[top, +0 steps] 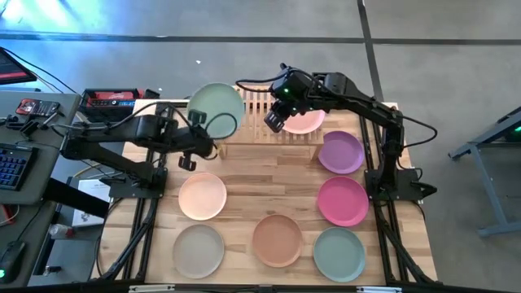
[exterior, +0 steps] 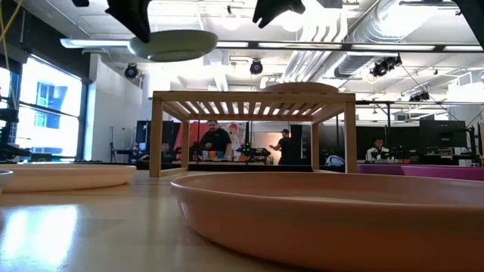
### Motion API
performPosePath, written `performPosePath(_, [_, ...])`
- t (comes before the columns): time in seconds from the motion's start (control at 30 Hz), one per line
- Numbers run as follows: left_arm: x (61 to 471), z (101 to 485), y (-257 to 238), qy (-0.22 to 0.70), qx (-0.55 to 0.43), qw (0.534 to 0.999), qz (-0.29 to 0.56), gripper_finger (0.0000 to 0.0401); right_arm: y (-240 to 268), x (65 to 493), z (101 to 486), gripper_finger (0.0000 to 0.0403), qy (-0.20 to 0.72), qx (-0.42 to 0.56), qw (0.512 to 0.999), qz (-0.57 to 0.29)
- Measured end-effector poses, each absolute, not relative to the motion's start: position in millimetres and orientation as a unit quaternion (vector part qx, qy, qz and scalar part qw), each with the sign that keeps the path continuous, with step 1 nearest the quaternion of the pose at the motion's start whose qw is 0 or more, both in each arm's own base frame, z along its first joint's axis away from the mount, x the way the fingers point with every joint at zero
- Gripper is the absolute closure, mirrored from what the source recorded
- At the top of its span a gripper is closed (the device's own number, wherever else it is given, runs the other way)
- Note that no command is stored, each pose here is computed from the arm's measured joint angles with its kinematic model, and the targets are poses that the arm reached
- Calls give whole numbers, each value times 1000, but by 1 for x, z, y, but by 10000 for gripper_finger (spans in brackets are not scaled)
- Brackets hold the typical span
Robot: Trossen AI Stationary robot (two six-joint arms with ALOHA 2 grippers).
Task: Place and stack plates onto a shelf
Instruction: Stack the light green plate on the light pink plate on the shelf
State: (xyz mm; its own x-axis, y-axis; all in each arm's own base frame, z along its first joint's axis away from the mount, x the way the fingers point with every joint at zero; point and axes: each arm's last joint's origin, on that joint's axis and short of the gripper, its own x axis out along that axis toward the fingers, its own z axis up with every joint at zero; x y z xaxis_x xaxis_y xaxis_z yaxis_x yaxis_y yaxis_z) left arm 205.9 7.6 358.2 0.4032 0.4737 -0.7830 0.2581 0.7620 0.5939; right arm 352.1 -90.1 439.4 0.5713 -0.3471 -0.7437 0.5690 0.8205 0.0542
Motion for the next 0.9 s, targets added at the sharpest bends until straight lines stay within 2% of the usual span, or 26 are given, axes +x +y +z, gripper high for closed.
performPosePath(0.17, [220,347,-5,554,377,742,25,401,-85,353,439,318,370,211,867,-259])
performPosePath(0.4, [239,335,-17,555,401,729,16,401,-73,356,439,318,359,256,857,-265])
performPosePath(0.9, [255,333,-39,507,479,717,5,401,-53,359,440,318,343,266,853,-290])
